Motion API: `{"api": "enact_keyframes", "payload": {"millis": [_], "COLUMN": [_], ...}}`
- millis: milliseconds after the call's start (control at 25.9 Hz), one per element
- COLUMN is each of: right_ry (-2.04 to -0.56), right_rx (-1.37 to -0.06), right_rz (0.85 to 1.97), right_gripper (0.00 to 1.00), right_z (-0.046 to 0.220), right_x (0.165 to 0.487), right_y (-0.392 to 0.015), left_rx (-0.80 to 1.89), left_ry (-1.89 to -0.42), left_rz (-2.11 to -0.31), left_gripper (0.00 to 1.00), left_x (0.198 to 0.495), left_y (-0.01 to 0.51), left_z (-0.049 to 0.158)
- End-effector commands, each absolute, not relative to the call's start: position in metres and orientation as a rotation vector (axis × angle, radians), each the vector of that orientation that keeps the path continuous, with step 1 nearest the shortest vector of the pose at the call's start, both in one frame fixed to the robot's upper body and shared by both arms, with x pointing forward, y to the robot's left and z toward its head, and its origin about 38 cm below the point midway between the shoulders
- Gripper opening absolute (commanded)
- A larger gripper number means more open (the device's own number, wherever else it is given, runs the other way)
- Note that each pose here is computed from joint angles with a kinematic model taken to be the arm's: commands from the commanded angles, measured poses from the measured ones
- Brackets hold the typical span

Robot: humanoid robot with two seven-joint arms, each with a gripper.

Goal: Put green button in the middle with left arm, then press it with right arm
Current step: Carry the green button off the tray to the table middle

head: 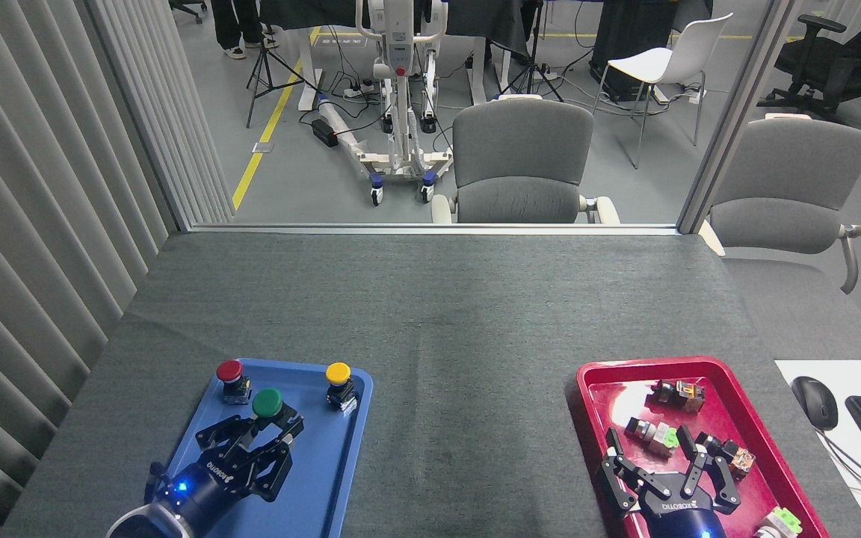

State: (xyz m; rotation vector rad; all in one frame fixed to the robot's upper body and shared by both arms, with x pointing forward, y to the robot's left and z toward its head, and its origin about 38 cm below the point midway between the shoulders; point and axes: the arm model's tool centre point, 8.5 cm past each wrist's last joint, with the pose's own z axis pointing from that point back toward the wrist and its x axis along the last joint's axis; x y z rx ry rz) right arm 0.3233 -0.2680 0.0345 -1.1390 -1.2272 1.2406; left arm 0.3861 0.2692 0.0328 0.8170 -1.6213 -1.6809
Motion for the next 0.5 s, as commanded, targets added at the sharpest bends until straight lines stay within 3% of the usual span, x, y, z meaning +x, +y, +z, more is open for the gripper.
{"api": "enact_keyframes", "payload": {"millis": [0,77,155,232,348,464], "right_ry": [-1.227,-1.227,-1.227,-1.227,-1.221,-1.220], "right_rx": [-1.139,-1.139,-1.139,-1.139,-1.144,-1.142], "right_rz": [1.241,1.241,1.241,1.241,1.236,1.238], "right_gripper": [0.99,0.99,0.99,0.99,0.99,0.98], "right_z": [0.035,0.035,0.035,0.035,0.035,0.034], "right_x": [0.323,0.323,0.323,0.323,0.323,0.323], "right_y": [-0.269,-0.269,-0.269,-0.269,-0.270,-0.270], "left_rx": [0.732,0.661,0.599,0.598,0.582,0.567], "left_ry": [-1.777,-1.819,-1.769,-1.739,-1.573,-1.449], "left_rz": [-1.747,-1.801,-1.862,-1.908,-2.005,-2.019], "left_gripper": [0.00,0.00,0.00,0.00,0.00,0.00], "left_x": [0.390,0.396,0.396,0.401,0.409,0.407], "left_y": [0.206,0.150,0.099,0.053,0.011,0.004], "left_z": [0.047,0.043,0.024,0.021,-0.006,-0.031]}}
